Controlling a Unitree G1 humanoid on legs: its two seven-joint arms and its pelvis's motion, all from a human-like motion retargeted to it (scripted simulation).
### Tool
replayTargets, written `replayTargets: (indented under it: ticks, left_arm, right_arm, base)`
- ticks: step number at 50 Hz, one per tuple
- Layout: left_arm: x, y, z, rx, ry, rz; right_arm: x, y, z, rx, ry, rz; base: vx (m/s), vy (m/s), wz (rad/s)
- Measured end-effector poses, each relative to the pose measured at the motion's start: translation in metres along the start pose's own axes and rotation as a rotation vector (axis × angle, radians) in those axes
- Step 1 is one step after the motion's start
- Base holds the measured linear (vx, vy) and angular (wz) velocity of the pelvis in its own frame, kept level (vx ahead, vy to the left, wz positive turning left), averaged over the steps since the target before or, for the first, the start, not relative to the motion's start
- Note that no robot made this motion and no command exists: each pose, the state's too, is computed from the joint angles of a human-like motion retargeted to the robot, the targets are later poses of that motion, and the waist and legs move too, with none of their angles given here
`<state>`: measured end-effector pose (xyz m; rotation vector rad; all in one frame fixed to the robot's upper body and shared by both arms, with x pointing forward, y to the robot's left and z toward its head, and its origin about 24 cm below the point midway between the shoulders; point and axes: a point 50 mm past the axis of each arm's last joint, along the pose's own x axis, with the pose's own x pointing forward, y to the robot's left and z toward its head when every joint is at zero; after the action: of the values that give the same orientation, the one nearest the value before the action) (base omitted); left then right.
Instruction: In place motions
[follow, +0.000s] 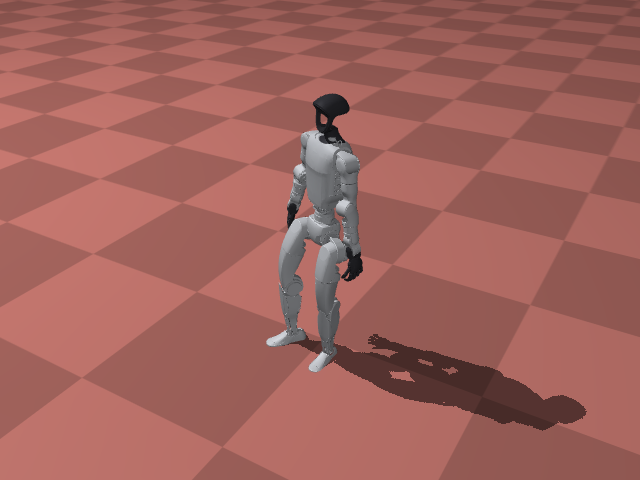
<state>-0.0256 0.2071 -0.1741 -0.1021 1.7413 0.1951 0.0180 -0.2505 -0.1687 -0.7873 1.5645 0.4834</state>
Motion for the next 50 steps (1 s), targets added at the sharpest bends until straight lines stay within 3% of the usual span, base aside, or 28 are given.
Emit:
replayTargets:
  ticks: [13,25,42,50]
  left_arm:
    - [-0.005,-0.013,0.039,0.088,-0.09,-0.046]
    - [-0.005,-0.024,0.043,0.142,-0.143,-0.044]
    - [0.0,0.003,-0.027,0.0,0.106,-0.006]
    - [0.002,-0.023,-0.02,-0.125,0.062,-0.069]
  right_arm:
    - [-0.001,0.032,-0.032,0.544,0.09,0.078]
    - [-0.001,0.047,-0.029,0.37,0.091,0.082]
    - [-0.001,0.004,0.036,0.165,-0.124,0.028]
    - [-0.008,-0.017,0.075,0.105,-0.234,0.042]
  base:
    - [-0.03,-0.01,0.42]
    - [0.02,-0.04,0.01]
    - [0.04,-0.14,-0.41]
    - [-0.15,-0.15,0.14]
